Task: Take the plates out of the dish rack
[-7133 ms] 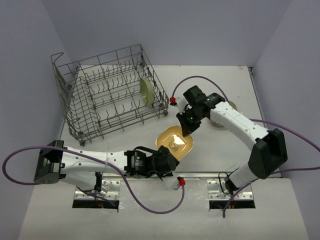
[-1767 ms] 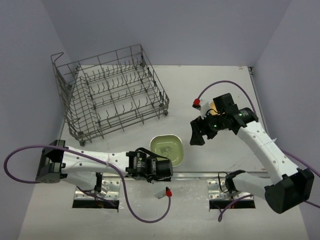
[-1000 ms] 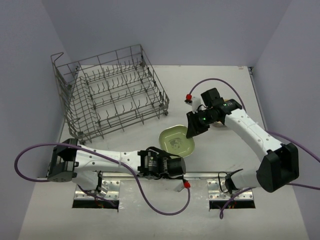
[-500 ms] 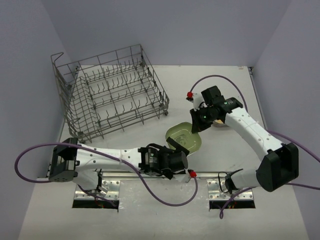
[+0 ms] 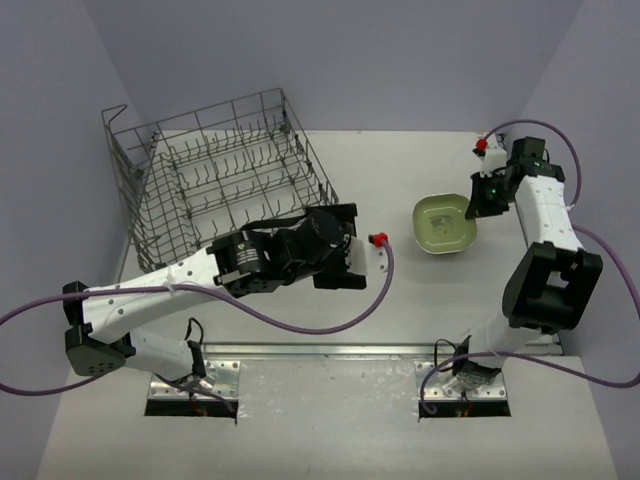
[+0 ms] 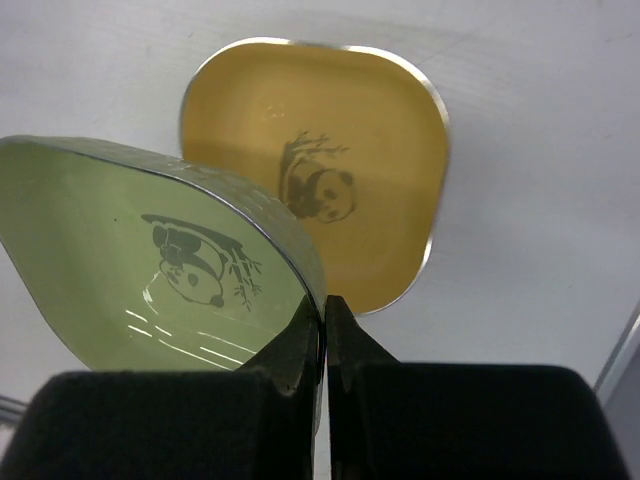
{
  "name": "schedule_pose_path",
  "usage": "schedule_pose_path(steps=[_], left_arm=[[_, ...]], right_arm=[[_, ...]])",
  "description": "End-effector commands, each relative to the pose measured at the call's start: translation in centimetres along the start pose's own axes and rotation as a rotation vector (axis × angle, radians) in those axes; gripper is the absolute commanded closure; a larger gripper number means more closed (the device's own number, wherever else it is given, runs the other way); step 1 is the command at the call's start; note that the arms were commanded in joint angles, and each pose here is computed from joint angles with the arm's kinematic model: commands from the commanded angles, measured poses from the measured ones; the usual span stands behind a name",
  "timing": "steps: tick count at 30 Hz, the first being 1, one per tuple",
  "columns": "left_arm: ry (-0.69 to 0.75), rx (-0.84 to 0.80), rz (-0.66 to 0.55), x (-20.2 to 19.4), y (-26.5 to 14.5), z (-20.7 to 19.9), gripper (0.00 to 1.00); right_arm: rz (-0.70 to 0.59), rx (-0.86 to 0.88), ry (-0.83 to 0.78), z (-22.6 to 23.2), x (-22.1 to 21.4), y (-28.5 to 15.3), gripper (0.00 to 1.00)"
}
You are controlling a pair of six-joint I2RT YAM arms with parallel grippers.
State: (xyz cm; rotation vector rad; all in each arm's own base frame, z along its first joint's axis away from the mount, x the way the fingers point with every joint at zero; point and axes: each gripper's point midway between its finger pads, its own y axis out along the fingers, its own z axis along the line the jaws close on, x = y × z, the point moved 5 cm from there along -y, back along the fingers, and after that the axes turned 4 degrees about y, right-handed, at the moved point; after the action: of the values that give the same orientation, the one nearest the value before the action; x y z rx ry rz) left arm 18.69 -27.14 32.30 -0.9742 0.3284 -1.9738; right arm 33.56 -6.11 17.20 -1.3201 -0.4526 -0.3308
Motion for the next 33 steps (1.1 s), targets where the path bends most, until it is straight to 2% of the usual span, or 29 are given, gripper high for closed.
schedule_pose_path(steps=[1, 3, 6, 19, 22, 23, 26, 27, 29, 33], left_arm=[[-0.241, 0.030, -0.102, 1.0, -1.2, 2.7, 0.00], [-0.311, 0.036, -0.115, 0.6, -1.4, 3.8, 0.00], [-0.341, 0.037, -0.115, 0.2, -1.6, 4.1, 0.00], [-0.370, 0.032, -0.091, -1.3, -1.1, 3.8, 0.00], [-0.398, 0.045, -0.098, -1.3, -1.1, 4.2, 0.00], [-0.412, 0.054, -0.104, -1.2, -1.2, 4.5, 0.00], [-0.473, 0.092, -0.127, -1.1, -1.8, 6.0, 0.00], [-0.508, 0.109, -0.135, -1.1, -2.1, 6.6, 0.00], [-0.578, 0.130, -0.139, -1.6, -2.4, 7.5, 0.00], [-0.702, 0.145, -0.139, -2.6, -2.9, 9.2, 0.00]], right_arm=[[-0.059, 0.016, -0.044, -2.5, 2.9, 0.4, 1.00], [-0.060, 0.004, -0.031, -3.8, 3.8, 1.0, 1.00], [-0.053, -0.001, -0.021, -4.7, 4.6, 2.0, 1.00], [0.010, 0.020, -0.024, -6.3, 4.4, 5.5, 1.00], [0.040, 0.012, -0.019, -6.4, 3.4, 6.0, 0.90], [0.047, 0.003, -0.018, -6.5, 3.3, 6.1, 0.80], [0.041, -0.008, -0.010, -6.3, 3.1, 5.5, 0.43], [0.023, -0.010, -0.008, -6.0, 3.3, 4.9, 0.35], [-0.007, -0.003, -0.017, -5.0, 3.9, 3.7, 0.26], [-0.077, 0.019, -0.043, -2.4, 6.0, 0.3, 0.25]])
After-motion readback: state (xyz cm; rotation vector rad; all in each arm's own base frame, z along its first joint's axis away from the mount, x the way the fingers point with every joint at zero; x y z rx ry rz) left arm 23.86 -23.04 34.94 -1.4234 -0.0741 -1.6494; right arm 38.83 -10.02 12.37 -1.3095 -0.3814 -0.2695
